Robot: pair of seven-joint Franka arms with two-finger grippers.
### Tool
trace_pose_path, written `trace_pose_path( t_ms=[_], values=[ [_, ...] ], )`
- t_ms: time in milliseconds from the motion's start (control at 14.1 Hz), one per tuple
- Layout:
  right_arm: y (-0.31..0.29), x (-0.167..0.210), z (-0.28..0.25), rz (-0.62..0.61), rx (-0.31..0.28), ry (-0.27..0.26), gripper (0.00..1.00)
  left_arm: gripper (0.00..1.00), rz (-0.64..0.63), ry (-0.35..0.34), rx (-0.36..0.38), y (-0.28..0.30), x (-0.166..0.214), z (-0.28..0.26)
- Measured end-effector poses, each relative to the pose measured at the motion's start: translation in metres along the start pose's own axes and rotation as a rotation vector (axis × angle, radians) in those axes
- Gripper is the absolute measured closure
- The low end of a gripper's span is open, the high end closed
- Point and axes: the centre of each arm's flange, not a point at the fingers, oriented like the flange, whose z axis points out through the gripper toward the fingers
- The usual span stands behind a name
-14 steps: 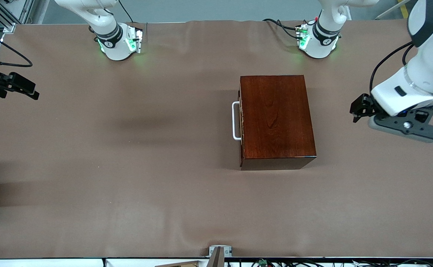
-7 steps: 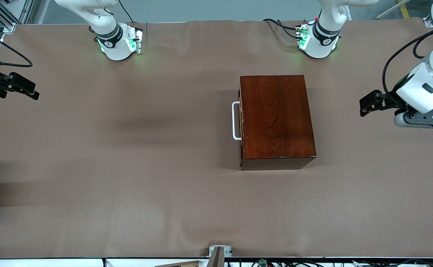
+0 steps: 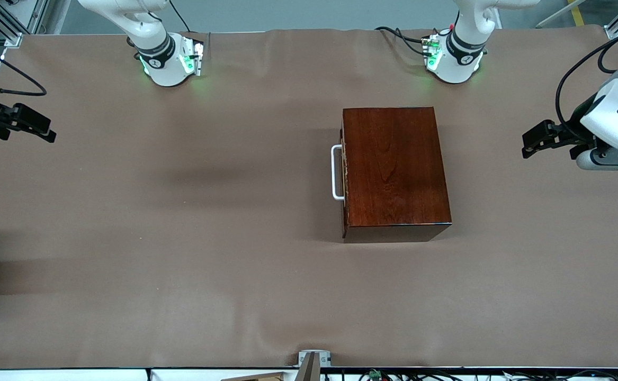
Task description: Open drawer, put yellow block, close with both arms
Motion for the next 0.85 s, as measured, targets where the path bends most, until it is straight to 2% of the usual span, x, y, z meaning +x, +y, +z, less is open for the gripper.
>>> trace_pose_path(
  t_ms=[850],
  values=[
    [0.0003, 0.0005, 0.0006, 0.002, 0.000, -0.001, 0.00, 0.00, -0.008, 0.003, 0.000, -0.0047, 0.0004, -0.0002]
  ],
)
